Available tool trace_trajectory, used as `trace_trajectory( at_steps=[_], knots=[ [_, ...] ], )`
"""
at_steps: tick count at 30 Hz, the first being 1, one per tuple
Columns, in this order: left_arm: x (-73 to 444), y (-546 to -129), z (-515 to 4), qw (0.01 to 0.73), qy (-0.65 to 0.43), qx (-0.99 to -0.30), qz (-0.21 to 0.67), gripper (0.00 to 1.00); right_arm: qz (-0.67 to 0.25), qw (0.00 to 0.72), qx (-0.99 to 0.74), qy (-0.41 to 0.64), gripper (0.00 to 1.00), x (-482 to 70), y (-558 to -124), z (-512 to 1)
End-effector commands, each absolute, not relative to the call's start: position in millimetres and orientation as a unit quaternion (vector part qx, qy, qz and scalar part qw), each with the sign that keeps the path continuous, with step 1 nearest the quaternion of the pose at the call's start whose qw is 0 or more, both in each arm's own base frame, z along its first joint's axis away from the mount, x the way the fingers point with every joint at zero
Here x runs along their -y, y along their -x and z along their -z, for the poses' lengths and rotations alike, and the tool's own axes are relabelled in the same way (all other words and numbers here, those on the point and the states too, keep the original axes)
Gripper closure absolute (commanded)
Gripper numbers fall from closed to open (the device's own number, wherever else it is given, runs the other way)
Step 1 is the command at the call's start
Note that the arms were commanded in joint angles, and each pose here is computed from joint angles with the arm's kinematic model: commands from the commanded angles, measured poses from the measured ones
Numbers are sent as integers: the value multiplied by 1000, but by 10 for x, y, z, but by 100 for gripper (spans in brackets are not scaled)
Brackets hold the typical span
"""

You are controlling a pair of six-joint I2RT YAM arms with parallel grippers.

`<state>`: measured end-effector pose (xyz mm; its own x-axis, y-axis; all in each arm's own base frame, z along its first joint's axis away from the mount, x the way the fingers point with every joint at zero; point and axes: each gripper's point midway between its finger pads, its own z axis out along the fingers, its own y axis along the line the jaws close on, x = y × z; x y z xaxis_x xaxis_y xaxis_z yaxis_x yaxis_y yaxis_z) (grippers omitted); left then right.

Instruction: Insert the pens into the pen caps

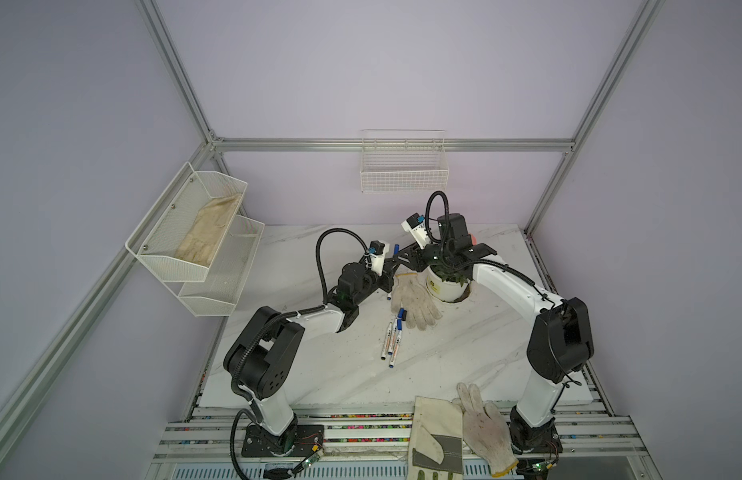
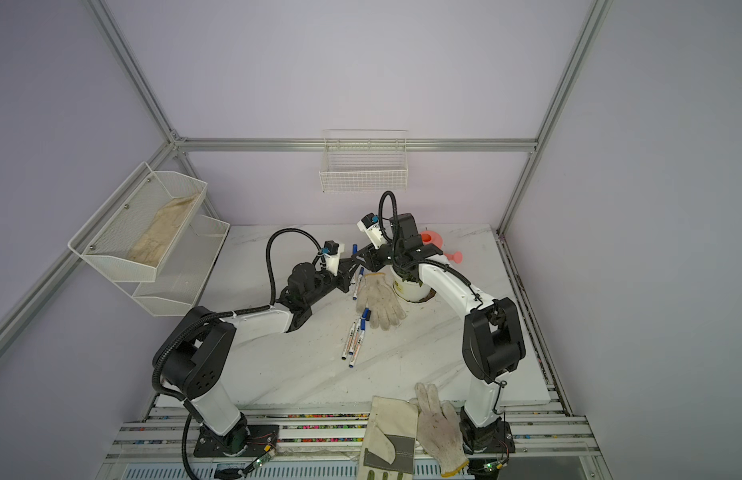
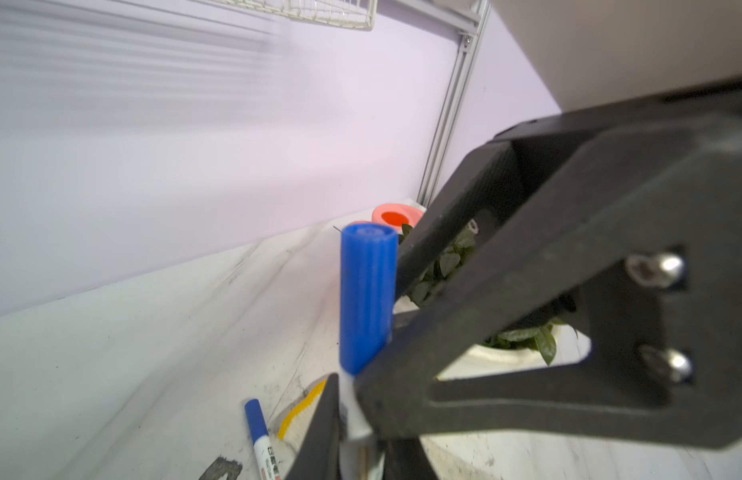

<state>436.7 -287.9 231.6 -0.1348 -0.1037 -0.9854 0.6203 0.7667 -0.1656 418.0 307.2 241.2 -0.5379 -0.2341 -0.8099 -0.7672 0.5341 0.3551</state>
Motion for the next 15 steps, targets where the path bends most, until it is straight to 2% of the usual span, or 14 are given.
trace_trajectory(
  at_steps=[1, 5, 7, 11, 15],
  knots=[
    [2563, -4390, -3221, 751, -92, -583, 297, 100, -369, 256, -855, 260, 63, -2859, -3967, -1926],
    [2686, -4446, -2809, 716, -86, -618, 313, 100, -405, 330, -816, 249, 46, -2833, -4086, -2481],
    [2699, -4498, -2654, 704, -80, -632, 312, 100, -408, 363, -800, 247, 41, -2789, -4115, -2704],
    [2772, -4592, -2448, 681, -83, -659, 308, 100, -389, 410, -794, 224, 40, -2617, -4213, -2962],
    [2879, -4676, -2236, 646, -86, -690, 316, 100, -377, 426, -798, 200, 40, -2486, -4310, -3056]
  ],
)
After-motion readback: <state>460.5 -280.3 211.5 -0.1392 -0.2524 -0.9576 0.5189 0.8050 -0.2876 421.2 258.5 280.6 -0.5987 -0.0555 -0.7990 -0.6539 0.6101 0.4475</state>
